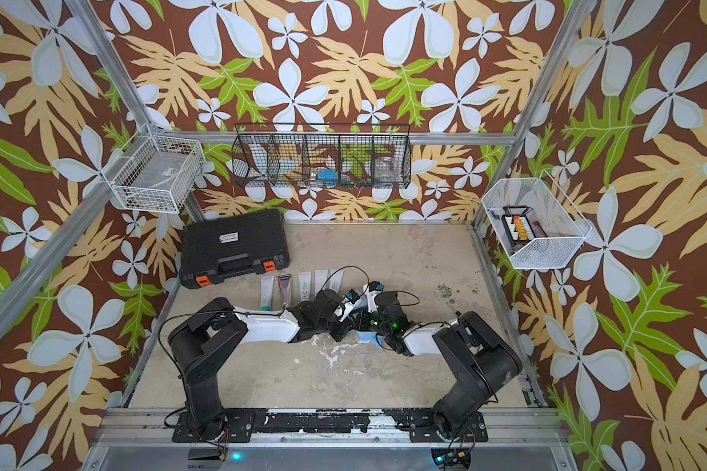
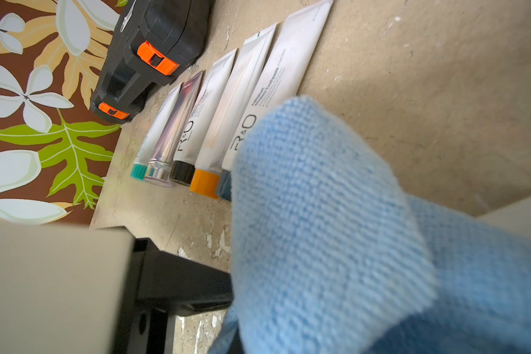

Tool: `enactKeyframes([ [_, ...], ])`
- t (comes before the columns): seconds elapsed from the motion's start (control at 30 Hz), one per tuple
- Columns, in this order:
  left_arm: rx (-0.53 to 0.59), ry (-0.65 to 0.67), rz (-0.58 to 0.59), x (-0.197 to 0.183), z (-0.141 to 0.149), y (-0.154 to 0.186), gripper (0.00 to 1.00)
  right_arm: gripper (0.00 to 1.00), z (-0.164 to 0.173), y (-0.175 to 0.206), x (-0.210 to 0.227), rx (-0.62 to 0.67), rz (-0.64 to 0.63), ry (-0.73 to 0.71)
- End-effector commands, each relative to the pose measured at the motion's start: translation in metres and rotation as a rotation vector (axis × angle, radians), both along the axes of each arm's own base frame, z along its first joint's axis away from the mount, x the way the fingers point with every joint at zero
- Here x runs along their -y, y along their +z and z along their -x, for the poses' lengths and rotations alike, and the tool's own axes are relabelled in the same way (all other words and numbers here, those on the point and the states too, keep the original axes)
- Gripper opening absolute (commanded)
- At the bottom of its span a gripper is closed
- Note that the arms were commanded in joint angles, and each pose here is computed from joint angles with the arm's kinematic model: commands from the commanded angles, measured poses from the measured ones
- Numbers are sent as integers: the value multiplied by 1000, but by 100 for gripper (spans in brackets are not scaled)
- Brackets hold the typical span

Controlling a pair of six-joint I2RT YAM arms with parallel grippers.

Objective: Wipe the surface of the toothpaste tube
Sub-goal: Wipe the dirt from the toothpaste tube.

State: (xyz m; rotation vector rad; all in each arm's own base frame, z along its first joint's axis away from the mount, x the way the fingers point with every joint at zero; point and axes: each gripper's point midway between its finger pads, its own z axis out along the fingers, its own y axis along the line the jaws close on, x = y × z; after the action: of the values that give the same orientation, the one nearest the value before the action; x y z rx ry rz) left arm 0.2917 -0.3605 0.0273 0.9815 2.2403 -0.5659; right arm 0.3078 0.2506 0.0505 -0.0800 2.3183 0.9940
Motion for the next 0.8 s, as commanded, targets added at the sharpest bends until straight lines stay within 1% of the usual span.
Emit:
enactKeyframes([
  [0.0,46,-40,85,16,-3,19,16,0,23,-21,-3,-124,38,59],
  [0.23,52,-41,81,14,-2,20,16,0,10,-21,12,-97,106,18],
  [0.6,54,-57,87,12,3,25,16,0,-23,-24,77,-78,216,-120],
  [0.77,56,-57,87,12,3,26,16,0,-34,-23,97,-62,255,-162],
])
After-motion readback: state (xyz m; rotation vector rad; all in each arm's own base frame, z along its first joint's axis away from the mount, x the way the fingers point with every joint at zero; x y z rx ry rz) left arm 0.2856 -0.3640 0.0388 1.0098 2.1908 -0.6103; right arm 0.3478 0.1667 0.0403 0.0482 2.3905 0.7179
